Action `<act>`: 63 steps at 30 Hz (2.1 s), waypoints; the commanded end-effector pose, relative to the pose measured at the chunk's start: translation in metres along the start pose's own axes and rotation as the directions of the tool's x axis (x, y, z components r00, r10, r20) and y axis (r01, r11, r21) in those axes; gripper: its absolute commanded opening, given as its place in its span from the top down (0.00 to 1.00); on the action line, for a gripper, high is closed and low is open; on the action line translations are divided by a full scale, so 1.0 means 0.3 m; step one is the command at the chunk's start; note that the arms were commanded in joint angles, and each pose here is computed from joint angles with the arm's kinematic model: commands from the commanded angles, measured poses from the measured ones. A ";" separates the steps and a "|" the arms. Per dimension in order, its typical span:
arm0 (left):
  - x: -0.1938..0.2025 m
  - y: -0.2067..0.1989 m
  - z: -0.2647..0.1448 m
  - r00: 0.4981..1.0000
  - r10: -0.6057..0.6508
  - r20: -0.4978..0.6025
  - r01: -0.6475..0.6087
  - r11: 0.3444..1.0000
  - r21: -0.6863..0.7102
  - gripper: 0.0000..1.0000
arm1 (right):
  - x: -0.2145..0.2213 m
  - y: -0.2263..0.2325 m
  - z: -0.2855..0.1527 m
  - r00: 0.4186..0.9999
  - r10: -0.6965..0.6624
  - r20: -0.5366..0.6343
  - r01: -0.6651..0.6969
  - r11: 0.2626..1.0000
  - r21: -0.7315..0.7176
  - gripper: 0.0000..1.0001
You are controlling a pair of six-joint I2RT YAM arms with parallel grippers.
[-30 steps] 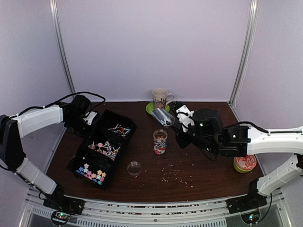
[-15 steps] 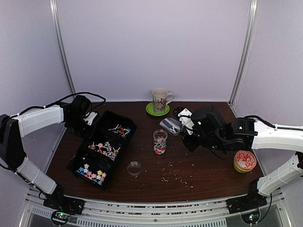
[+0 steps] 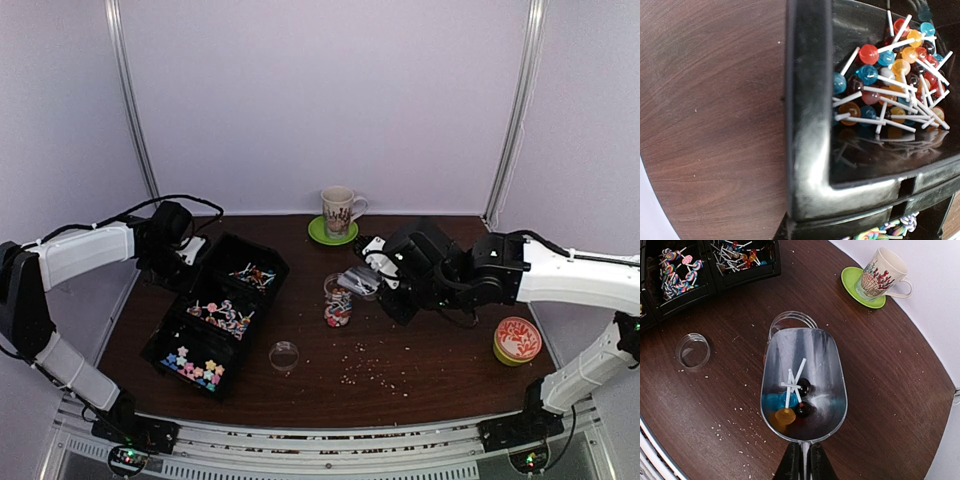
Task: Pack the candies
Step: Place the fake candies in the packing bottle.
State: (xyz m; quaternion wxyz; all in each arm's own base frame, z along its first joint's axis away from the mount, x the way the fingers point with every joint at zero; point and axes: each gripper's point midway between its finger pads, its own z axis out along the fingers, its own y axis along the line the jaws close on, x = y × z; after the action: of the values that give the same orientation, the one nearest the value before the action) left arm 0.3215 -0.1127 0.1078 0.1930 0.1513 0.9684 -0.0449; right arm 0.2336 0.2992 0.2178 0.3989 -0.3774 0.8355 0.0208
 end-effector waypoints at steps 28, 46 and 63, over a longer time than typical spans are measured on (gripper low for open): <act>-0.109 -0.020 -0.046 0.994 -0.023 0.108 0.018 0.999 0.047 1.00 | -0.007 -0.038 0.025 0.979 -0.061 -0.196 0.074 0.996 0.056 1.00; -0.108 -0.019 -0.046 0.994 -0.023 0.107 0.018 0.999 0.045 1.00 | -0.037 -0.025 0.022 0.942 -0.118 -0.313 0.131 0.991 0.021 1.00; -0.123 0.021 -0.006 0.998 0.001 0.068 -0.001 1.000 -0.012 1.00 | -0.104 -0.142 -0.091 0.986 0.039 0.160 -0.063 0.987 0.146 1.00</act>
State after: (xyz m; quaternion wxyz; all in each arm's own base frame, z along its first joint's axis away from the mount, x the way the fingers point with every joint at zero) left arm 0.3236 -0.1099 0.0950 0.1743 0.1509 0.9725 -0.0324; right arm 0.2455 0.2777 0.2436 0.4113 -0.3800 0.8279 -0.0334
